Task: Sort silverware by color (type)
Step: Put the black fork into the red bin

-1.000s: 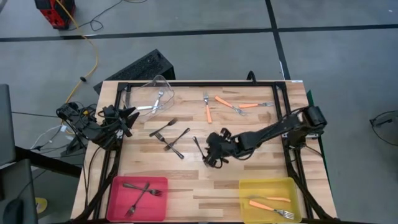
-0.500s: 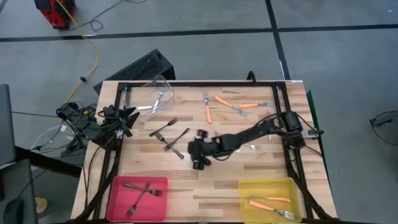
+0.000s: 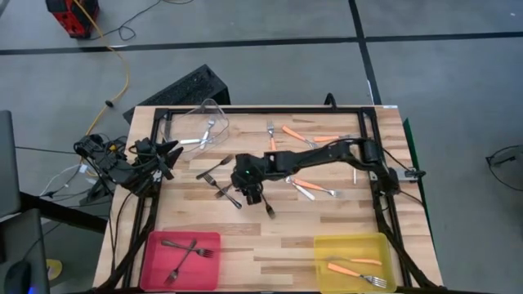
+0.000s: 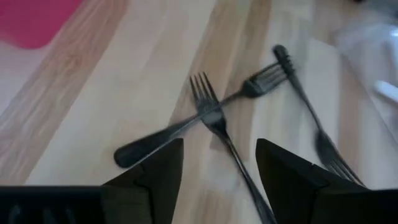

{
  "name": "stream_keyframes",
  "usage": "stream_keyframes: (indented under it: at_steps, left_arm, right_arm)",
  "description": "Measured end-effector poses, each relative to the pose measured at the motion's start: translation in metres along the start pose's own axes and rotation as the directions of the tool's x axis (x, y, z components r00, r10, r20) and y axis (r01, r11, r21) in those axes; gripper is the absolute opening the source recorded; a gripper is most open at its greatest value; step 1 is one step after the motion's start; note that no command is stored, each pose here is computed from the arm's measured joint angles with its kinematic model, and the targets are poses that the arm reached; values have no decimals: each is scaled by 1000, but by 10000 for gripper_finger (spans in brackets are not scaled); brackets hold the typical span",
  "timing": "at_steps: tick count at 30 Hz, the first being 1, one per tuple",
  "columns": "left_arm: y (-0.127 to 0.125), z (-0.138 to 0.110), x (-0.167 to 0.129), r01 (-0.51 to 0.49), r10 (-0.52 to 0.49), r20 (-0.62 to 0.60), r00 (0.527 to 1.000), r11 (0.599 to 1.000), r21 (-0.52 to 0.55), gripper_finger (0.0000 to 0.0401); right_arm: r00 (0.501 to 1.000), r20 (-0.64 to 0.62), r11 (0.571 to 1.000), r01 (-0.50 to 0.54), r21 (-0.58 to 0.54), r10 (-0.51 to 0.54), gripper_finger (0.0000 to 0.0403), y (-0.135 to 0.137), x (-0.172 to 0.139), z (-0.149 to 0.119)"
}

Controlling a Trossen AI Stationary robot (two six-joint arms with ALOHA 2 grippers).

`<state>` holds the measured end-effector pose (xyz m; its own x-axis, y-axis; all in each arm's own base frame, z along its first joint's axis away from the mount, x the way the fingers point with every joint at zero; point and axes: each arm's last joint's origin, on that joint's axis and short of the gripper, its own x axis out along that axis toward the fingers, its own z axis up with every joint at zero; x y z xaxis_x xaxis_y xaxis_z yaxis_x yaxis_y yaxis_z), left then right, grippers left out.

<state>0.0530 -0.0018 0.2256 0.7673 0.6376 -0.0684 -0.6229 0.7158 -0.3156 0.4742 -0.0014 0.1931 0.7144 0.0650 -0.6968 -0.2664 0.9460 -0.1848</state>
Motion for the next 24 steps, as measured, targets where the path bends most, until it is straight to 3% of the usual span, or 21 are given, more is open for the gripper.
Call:
stream_keyframes:
  at_steps: [3,9,24]
  left_arm:
    - [0,0,0,0,0,0,1000,1000,0,178]
    - [0,0,0,1,-1,-1,1000,1000,1,178]
    - [0,0,0,1,-1,-1,1000,1000,1,178]
  right_arm:
    - [998,-6,997,-57,-56,57,227,-7,12,-4]
    - [998,-20,988,-60,-143,58,224,-22,36,-7]
    - [991,-41,974,-130,-184,124,224,-45,48,-20]
